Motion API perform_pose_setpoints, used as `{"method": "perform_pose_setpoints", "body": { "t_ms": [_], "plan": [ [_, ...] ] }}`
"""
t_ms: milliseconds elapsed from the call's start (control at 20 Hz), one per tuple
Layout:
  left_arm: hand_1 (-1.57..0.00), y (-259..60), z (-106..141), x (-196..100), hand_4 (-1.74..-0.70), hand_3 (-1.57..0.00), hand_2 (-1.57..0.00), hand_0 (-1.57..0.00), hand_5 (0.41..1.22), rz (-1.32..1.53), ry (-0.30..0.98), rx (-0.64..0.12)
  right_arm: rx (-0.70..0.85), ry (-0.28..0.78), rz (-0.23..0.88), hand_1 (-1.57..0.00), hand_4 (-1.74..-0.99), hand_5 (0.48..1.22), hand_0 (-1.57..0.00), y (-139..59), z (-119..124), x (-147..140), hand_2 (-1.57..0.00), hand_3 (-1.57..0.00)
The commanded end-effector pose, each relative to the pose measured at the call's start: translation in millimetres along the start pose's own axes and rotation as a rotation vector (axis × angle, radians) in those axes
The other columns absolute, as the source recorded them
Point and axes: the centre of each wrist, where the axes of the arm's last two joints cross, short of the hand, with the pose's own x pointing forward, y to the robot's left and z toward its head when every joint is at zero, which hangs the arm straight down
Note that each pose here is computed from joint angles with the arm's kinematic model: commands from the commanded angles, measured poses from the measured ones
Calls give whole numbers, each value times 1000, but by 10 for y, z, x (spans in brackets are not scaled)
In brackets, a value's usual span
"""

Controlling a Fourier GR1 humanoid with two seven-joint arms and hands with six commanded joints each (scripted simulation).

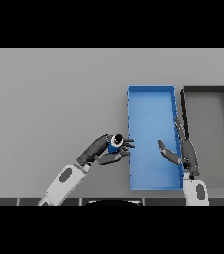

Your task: Pick up the blue pipe and place it into the blue bin.

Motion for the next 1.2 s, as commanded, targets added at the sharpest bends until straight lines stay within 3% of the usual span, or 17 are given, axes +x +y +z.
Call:
{"method": "perform_pose_setpoints", "body": {
  "t_ms": [0, 250, 400, 550, 650, 700, 750, 850, 950, 1150],
  "plan": [
    [-1562, -11, -25, 47, -1466, -1563, -1563, -1560, 1217, 2, -7, -9, 1, -2, 4, 1, -1170, 644, 1, 6, -3, 1, 1, 1],
    [-1568, -9, -46, 67, -1466, -1568, -1568, -1567, 1220, -20, 39, -23, 6, -12, 7, 1, -1145, 643, 1, 0, -16, 2, 1, 1],
    [-1569, -46, -52, 75, -1466, -1570, -1570, -1569, 1220, -11, 32, -37, 55, -20, 0, 1, -1138, 643, 1, -44, -169, -21, 1, 1],
    [-1570, -59, -62, 70, -1466, -1570, -1570, -1570, 1220, -13, 38, -36, 117, -47, -18, 1, -1191, 642, 1, -54, -325, -66, 1, 1],
    [-1570, -33, -46, 41, -1467, -1571, -1571, -1570, 1220, -9, 29, -34, 135, -103, -29, 1, -1187, 642, 1, -113, -352, -48, -20, 1],
    [-1571, -36, -44, 40, -1467, -1571, -1571, -1571, 1221, -12, 30, -36, 173, -159, -104, -2, -1195, 648, 1, -138, -388, -7, -41, 1],
    [-1571, -18, -52, 55, -1467, -1571, -1571, -1571, 1221, -12, 28, -36, 217, -194, -197, -12, -1198, 641, 1, -163, -394, 49, -67, 0],
    [-1571, -58, -81, 54, -1467, -1571, -1571, -1571, 1221, -3, 21, -43, 350, -200, -282, -25, -1209, 609, 1, -303, -498, 230, -106, -1],
    [-1571, -41, -33, 51, -1467, -1571, -1571, -1571, 1221, -6, 16, -42, 481, -236, -309, -23, -1224, 600, 1, -373, -570, 447, -118, -1],
    [-1571, -51, -24, 63, -1467, -1571, -1571, -1571, 1221, -6, 30, -51, 690, -309, -287, -9, -1255, 560, 1, -326, -735, 957, -104, 0]
  ]
}}
